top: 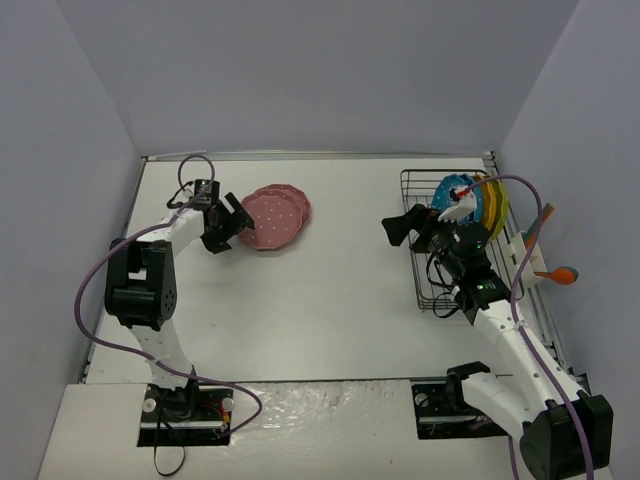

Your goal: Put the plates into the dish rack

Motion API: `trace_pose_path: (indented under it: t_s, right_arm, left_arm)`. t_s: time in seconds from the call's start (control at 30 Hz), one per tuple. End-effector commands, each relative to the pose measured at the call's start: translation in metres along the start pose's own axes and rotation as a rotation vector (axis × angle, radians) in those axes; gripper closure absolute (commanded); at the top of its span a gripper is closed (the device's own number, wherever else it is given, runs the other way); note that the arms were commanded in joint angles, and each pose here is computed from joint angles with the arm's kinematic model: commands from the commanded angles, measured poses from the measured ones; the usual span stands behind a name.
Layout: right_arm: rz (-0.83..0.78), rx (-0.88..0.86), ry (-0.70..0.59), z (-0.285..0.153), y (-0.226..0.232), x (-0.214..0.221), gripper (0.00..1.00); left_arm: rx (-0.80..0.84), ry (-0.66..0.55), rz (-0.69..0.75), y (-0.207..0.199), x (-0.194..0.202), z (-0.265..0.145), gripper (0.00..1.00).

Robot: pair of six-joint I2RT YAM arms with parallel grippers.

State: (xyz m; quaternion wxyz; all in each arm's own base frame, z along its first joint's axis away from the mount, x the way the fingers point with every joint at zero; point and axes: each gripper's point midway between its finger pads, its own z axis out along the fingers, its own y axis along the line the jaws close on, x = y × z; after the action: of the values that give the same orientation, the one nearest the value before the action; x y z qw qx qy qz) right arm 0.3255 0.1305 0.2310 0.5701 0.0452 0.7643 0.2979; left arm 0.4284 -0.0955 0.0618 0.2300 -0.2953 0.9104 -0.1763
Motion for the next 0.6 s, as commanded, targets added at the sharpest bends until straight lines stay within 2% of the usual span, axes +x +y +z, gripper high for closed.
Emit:
trace_pose_path:
  t_s: [0.0,0.17,0.33,0.57]
  right_arm:
    - [-0.026,-0.045,-0.071,0.006,0.011,-0.016,0.00]
    - [-0.029,-0.057,-0.056,0.008,0.014,-0.011,0.00]
    - [-0.036,-0.067,-0.058,0.009,0.017,-0.011,0.00]
    - [-0.045,-0.071,-0.057,0.008,0.019,-0.010,0.00]
  left_arm:
    - [0.269,-0.135,0.047,-0.044,-0.034,-0.028,0.16]
    - [0.435,-0.182,0.041,-0.050,-0.050,-0.028,0.15]
    - [0.525,-0.148,0.081,-0.058,-0.042,-0.022,0.15]
    - [0.555,-0.119,0.037,-0.048,-0.045,-0.009,0.16]
